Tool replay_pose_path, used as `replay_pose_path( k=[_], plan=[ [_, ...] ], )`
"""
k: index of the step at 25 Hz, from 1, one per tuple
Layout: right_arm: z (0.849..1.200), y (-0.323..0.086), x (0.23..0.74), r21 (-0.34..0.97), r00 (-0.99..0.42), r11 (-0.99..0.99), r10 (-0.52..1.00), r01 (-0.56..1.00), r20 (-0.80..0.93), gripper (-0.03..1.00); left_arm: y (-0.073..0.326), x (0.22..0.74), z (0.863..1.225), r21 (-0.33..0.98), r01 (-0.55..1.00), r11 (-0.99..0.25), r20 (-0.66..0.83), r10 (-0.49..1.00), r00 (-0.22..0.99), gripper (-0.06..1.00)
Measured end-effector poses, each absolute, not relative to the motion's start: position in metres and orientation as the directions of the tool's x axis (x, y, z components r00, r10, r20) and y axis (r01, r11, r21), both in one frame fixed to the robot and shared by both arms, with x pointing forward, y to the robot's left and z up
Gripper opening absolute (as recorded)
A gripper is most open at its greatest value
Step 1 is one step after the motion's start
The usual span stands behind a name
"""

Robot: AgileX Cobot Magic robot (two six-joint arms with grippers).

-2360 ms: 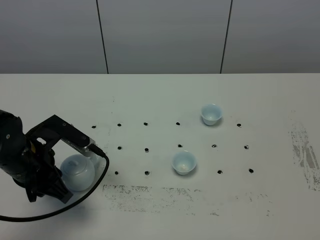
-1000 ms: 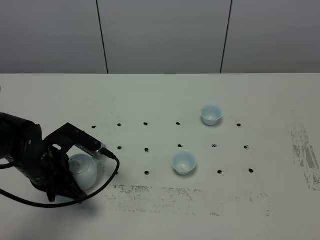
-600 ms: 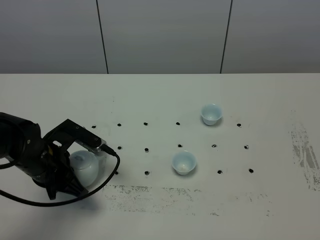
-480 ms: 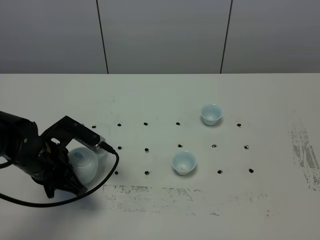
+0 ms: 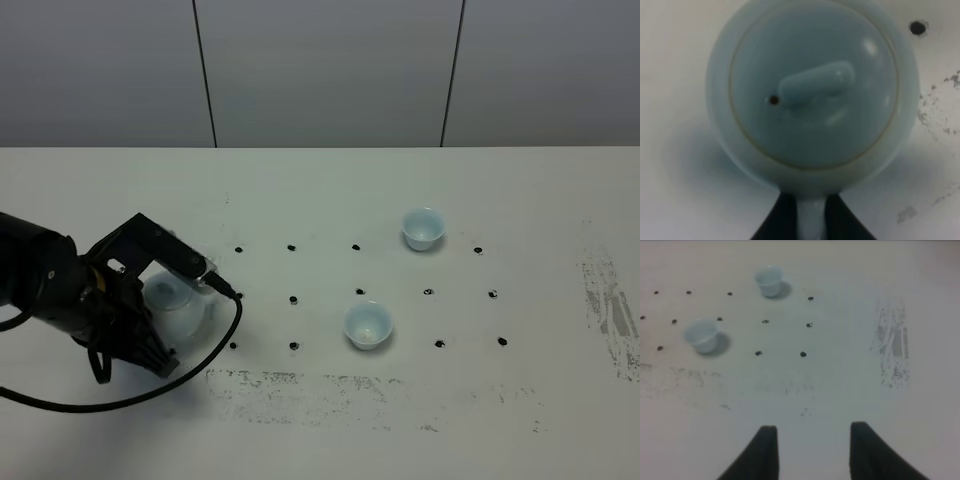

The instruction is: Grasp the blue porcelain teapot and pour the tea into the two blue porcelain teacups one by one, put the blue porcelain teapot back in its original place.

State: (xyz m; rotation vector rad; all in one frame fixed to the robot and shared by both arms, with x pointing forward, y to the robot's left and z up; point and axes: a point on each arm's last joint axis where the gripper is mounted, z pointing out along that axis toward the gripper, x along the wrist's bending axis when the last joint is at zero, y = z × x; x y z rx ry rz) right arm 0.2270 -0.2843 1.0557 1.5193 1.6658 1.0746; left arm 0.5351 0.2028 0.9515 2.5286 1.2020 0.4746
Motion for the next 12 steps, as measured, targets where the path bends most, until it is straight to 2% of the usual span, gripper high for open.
replay_pose_path(
  k=[5, 12],
  plan=[
    [1.056, -0.284, 0.227, 0.882, -0.134, 0.001, 0.988, 0.472, 0.071, 0.33, 0.184, 0.562, 0.988, 0.475, 0.584, -0.658, 0.229, 0.733, 0.64, 0.04],
    [1.056, -0.284, 0.227, 0.882, -0.134, 0.001, 0.988, 0.472, 0.071, 0.33, 0.154, 0.626, 1.019, 0.475, 0.448, -0.757, 0.275, 0.611, 0.742, 0.04]
  ],
)
